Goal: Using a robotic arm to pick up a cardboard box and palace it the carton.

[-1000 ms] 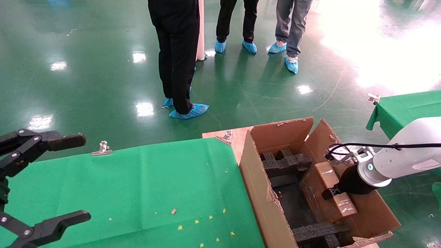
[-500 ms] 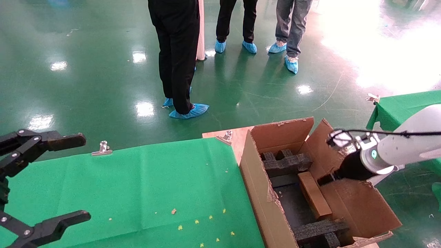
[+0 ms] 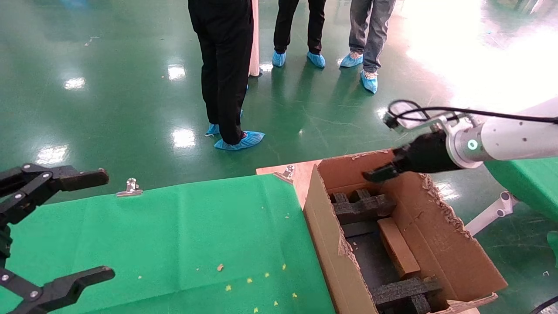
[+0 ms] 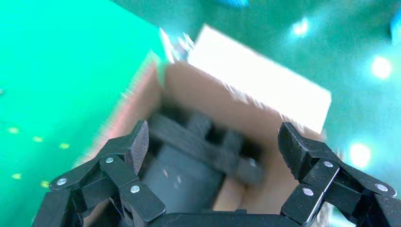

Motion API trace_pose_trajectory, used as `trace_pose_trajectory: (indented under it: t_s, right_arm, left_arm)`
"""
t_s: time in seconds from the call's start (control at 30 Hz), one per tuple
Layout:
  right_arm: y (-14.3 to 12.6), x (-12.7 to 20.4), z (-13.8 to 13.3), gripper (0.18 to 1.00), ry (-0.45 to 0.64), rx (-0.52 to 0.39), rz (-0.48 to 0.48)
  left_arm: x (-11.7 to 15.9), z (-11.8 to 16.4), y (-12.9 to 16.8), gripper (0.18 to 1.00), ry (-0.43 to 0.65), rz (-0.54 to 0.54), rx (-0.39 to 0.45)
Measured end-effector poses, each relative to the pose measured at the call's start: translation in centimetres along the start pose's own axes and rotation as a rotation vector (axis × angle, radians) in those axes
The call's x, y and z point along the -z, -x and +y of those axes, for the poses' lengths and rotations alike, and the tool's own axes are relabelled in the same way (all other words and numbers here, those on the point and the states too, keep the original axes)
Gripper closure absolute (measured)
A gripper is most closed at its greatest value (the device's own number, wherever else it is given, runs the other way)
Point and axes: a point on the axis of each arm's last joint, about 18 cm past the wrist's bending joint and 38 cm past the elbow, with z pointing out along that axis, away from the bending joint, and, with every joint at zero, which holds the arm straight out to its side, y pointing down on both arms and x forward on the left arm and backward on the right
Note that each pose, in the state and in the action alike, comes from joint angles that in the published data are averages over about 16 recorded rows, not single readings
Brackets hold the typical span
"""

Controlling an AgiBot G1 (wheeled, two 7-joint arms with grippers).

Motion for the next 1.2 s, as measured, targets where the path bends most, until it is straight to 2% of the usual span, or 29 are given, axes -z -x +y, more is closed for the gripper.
trace_pose_trajectory:
  t_s: [0.27,0.47,0.9,1.2]
  right_arm:
    - [3.8,2.8,-2.0,0.179,-0.117,0.129,-0.14]
    - [5.5,4.1,-2.6,0.178,-0.157,0.186,-0.216]
    - [6.5,4.0,-2.9,0.178,-0.171,0.199,-0.267]
    - [9.1,3.7,-3.7,0.178,-0.219,0.244,-0.383]
  left_arm:
    - [0.0,0.0,0.0,0.184,0.0,0.0,0.0]
    - [0.0,0.0,0.0,0.184,0.0,0.0,0.0]
    - [0.0,0.0,0.0,0.184,0.0,-0.001,0.0]
    - [0.0,0.0,0.0,0.184,0.0,-0.001,0.0]
